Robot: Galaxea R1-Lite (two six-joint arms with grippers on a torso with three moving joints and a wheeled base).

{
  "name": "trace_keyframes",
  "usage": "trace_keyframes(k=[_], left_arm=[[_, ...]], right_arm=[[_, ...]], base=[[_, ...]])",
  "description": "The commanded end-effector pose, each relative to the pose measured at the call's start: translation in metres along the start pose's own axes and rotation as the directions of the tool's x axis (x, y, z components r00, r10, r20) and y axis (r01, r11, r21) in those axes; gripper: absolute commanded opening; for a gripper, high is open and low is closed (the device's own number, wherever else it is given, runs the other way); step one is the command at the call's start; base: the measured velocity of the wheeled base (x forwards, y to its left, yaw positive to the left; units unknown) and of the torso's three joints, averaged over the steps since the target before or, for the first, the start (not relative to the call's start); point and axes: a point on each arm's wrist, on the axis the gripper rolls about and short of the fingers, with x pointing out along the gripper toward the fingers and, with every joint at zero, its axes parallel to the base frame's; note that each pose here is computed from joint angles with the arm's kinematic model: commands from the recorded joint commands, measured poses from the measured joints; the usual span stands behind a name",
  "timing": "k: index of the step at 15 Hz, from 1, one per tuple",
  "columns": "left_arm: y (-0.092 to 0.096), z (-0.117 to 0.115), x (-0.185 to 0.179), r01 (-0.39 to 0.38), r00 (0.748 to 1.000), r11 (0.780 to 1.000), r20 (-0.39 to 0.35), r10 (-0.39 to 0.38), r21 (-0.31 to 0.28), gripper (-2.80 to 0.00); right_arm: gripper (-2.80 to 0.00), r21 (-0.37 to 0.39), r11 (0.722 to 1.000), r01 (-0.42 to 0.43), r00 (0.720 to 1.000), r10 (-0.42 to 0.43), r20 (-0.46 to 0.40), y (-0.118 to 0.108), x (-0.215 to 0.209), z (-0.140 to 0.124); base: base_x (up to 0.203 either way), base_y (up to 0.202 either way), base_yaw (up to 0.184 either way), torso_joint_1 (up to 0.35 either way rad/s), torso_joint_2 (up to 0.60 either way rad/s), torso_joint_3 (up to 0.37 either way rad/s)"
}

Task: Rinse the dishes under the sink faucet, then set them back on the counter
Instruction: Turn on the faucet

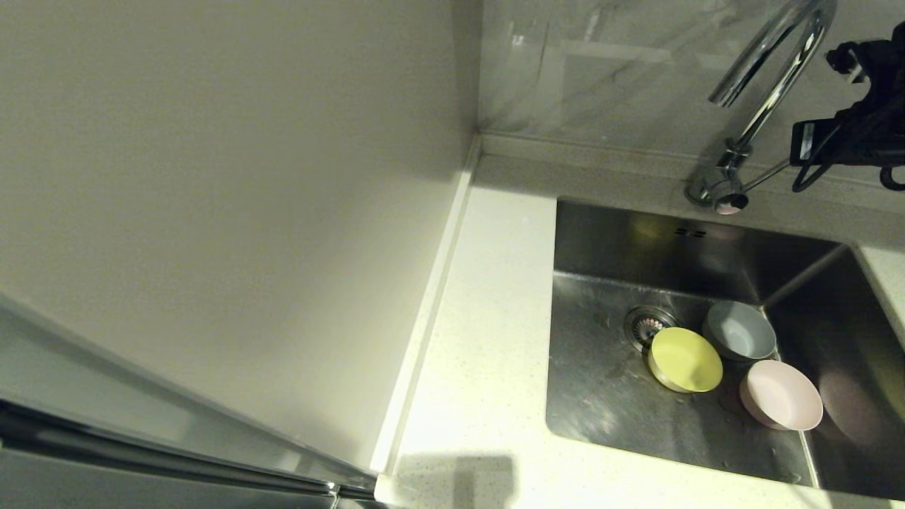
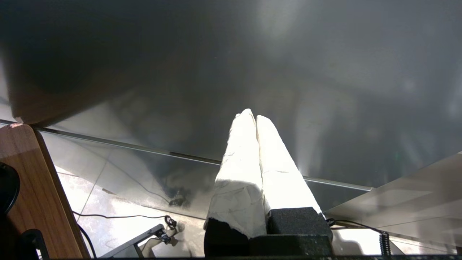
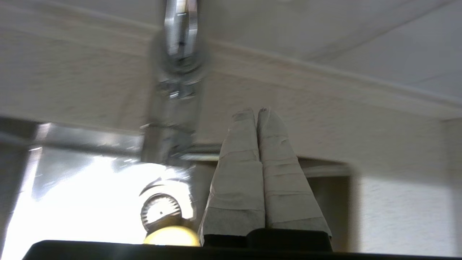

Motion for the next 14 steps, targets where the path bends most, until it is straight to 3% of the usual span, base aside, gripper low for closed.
trace_keyframes(k=[1,5,14], left_arm=[[0.0,-0.001,0.0,0.0,1.0,1.0,-0.003,0.0,0.0,-2.8],[0.0,-0.001,0.0,0.0,1.0,1.0,-0.003,0.0,0.0,-2.8],[0.0,-0.001,0.0,0.0,1.0,1.0,-0.003,0.0,0.0,-2.8]], right_arm=[[-2.8,0.002,1.0,-0.013,1.0,0.012,0.007,0.004,-0.004,0.002],[-2.8,0.012,0.998,-0.06,0.998,0.06,0.007,0.012,-0.003,0.002],[-2.8,0.005,0.997,-0.078,0.997,0.078,-0.007,0.018,0.005,-0.003]], base=[[0.0,0.0,0.0,0.0,0.0,0.0],[0.0,0.0,0.0,0.0,0.0,0.0],[0.0,0.0,0.0,0.0,0.0,0.0]])
